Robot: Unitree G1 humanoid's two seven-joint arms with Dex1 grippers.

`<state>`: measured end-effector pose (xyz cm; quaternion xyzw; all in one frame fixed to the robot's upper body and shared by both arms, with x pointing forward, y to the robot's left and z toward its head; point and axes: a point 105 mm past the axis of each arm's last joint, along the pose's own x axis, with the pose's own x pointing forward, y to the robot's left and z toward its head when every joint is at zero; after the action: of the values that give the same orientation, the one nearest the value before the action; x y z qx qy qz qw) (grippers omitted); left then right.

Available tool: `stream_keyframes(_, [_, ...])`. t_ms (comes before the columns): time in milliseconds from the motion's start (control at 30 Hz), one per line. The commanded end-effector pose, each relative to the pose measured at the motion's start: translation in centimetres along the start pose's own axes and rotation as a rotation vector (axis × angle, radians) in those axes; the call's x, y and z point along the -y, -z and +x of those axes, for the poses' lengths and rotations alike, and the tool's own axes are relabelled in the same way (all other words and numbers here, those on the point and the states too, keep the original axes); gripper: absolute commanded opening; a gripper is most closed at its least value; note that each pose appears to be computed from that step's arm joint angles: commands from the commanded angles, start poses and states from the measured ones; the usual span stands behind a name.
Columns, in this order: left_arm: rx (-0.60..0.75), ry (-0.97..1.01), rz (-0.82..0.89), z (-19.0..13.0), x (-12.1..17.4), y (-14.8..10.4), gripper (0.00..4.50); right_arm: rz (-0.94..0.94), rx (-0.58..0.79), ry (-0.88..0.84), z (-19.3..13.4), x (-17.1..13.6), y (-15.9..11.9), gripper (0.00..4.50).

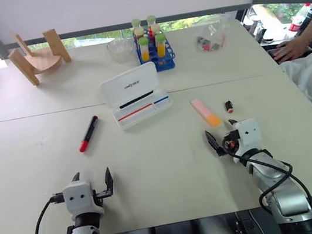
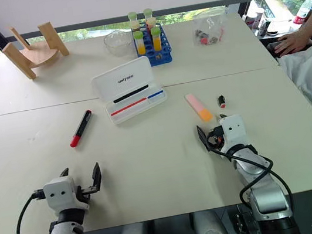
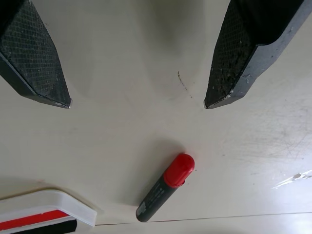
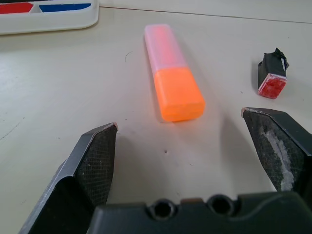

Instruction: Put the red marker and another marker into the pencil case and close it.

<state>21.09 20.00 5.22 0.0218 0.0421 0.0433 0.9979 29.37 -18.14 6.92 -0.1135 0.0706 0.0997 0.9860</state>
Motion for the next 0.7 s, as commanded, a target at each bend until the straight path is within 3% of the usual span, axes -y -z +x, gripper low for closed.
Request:
stream_keyframes(33, [0.038, 0.025, -0.013, -0.3, 0.2, -1.2, 4.47, -0.004, 0.008, -0.02, 0.0, -0.1, -0.3, 4.5])
stream_keyframes(700, [0.057, 0.076, -0.066, 0.2, 1.3, -1.8, 4.47, -0.017, 0.014, -0.009, 0.1, 0.8, -1.0, 4.5])
